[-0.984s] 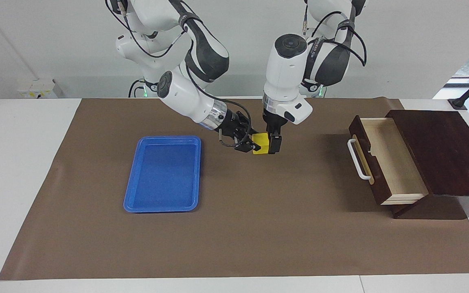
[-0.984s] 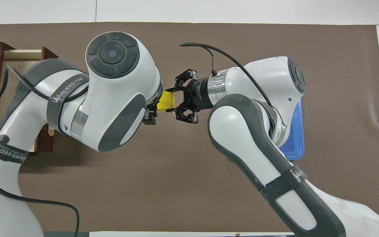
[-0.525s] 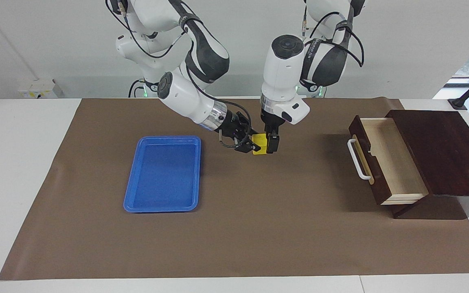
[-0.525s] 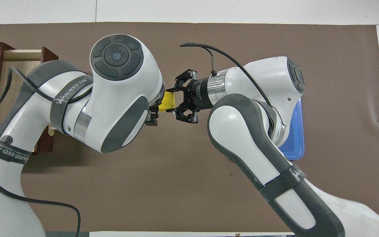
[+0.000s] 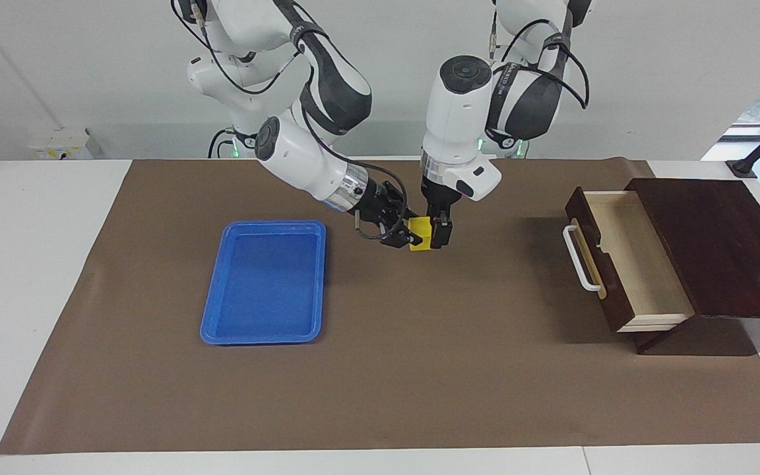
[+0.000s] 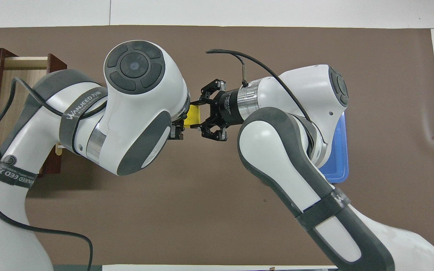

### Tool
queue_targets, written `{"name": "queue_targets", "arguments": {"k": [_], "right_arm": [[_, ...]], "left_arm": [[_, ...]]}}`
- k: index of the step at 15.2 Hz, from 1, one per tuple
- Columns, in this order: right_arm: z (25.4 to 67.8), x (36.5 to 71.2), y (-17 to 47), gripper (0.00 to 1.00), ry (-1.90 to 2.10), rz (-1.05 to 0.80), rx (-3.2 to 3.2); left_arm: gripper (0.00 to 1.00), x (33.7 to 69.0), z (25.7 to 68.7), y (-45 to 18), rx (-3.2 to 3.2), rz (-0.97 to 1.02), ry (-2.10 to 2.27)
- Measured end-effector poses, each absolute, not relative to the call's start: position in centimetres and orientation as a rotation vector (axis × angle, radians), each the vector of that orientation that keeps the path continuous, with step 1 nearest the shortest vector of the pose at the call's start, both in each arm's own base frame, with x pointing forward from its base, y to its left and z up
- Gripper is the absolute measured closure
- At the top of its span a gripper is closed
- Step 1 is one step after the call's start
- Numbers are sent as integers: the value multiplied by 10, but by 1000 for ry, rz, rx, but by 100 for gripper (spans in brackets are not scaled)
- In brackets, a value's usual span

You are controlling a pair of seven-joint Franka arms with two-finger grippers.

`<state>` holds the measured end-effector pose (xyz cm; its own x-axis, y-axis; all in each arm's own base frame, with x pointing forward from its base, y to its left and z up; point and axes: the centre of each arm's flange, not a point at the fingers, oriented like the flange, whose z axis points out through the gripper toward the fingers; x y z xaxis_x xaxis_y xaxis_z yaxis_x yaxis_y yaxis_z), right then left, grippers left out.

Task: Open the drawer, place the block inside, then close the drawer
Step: 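Grasp the block with the left gripper and open the right gripper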

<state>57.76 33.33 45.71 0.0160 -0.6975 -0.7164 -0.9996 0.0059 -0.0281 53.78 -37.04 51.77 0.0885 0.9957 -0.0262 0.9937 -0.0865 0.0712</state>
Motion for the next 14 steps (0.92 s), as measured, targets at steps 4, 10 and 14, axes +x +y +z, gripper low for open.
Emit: {"name": "queue_targets", "arguments": {"k": [4, 10, 14], "right_arm": [[456, 581, 330, 45, 1741, 697, -1740], [456, 581, 331, 45, 1743, 696, -1738], [456, 579, 334, 32, 1751, 710, -1735]], "left_arm": [[45, 535, 515, -373, 2262, 41, 2083], [45, 536, 515, -373, 2271, 41, 2074], [45, 536, 514, -372, 2317, 48, 2026]]}}
